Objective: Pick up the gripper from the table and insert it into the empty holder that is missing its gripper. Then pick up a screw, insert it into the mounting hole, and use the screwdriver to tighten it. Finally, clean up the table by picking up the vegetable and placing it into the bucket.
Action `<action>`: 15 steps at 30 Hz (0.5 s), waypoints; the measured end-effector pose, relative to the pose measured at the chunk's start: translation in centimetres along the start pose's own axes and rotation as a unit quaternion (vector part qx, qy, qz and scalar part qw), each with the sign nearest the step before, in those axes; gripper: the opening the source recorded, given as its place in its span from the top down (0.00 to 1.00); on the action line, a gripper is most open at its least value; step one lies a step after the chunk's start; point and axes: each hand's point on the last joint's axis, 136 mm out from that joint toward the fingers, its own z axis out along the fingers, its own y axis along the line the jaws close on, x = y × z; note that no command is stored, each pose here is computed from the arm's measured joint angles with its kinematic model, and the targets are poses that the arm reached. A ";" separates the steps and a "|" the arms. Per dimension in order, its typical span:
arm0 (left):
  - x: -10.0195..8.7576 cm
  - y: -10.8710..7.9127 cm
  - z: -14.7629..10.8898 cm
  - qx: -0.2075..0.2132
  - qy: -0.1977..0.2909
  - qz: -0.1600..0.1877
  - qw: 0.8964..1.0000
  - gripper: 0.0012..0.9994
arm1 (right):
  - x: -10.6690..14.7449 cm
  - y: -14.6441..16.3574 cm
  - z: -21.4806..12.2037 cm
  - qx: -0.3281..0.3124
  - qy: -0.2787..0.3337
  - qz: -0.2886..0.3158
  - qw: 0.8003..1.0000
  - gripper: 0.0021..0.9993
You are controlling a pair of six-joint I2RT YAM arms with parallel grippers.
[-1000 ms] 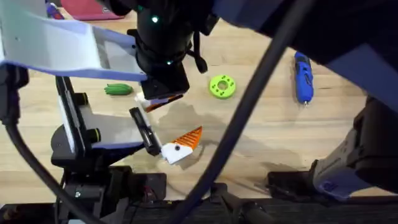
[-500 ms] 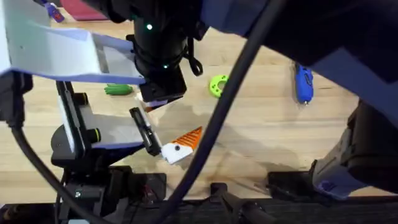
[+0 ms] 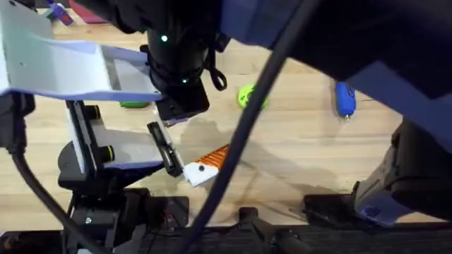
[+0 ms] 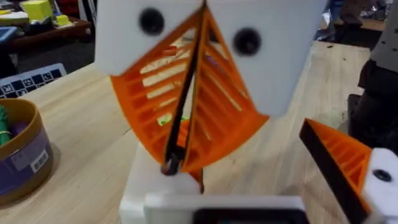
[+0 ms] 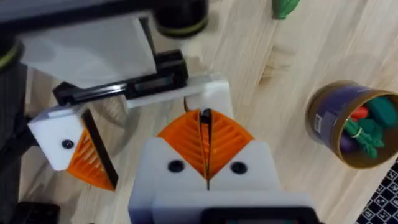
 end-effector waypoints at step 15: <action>0.0 0.0 0.0 0.000 0.000 -0.003 1.000 0.01 | 0.2 -0.1 0.7 -0.006 0.006 0.003 1.000 1.00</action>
